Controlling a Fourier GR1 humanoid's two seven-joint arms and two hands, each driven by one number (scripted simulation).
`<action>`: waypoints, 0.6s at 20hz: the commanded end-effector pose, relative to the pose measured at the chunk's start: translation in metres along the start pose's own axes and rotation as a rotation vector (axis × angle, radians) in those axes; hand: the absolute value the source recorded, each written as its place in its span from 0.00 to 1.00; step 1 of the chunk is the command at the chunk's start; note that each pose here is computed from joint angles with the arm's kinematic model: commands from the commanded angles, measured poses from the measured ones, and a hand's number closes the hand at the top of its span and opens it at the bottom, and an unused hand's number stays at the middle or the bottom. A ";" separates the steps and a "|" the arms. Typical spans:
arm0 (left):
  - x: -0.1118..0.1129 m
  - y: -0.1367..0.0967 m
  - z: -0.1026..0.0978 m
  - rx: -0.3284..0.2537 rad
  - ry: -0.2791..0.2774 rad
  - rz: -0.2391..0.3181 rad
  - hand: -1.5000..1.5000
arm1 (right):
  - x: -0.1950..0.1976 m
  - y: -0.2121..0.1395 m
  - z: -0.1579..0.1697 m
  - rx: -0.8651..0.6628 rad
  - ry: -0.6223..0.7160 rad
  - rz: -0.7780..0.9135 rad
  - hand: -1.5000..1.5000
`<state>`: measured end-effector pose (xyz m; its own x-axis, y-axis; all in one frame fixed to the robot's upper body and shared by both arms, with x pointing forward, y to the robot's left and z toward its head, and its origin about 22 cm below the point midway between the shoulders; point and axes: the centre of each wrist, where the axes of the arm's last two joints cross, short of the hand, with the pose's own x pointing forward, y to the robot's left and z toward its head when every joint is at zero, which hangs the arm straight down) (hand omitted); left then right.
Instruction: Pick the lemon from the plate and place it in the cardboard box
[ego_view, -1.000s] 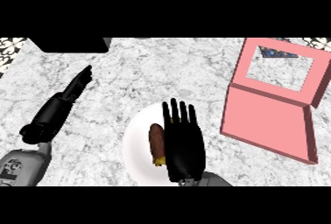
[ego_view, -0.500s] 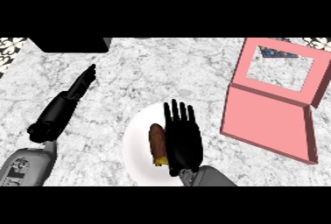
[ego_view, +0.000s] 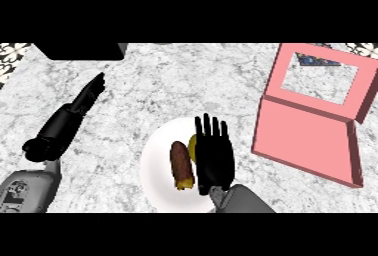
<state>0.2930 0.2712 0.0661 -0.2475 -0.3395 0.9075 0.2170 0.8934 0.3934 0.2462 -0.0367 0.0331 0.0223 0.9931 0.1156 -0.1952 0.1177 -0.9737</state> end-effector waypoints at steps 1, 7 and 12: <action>0.003 0.005 -0.005 -0.001 0.002 -0.005 0.50 | 0.013 0.014 -0.012 0.011 0.013 -0.020 0.00; 0.009 0.006 0.002 -0.007 -0.013 0.002 0.50 | -0.024 0.016 -0.024 -0.018 -0.146 0.045 1.00; -0.002 -0.003 0.016 -0.010 -0.006 -0.004 0.50 | -0.010 0.033 -0.027 -0.139 -0.186 0.065 1.00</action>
<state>0.2899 0.2694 0.0655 -0.2493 -0.3429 0.9057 0.2182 0.8913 0.3975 0.2626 -0.0431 0.0149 -0.1257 0.9841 0.1256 -0.1221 0.1103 -0.9864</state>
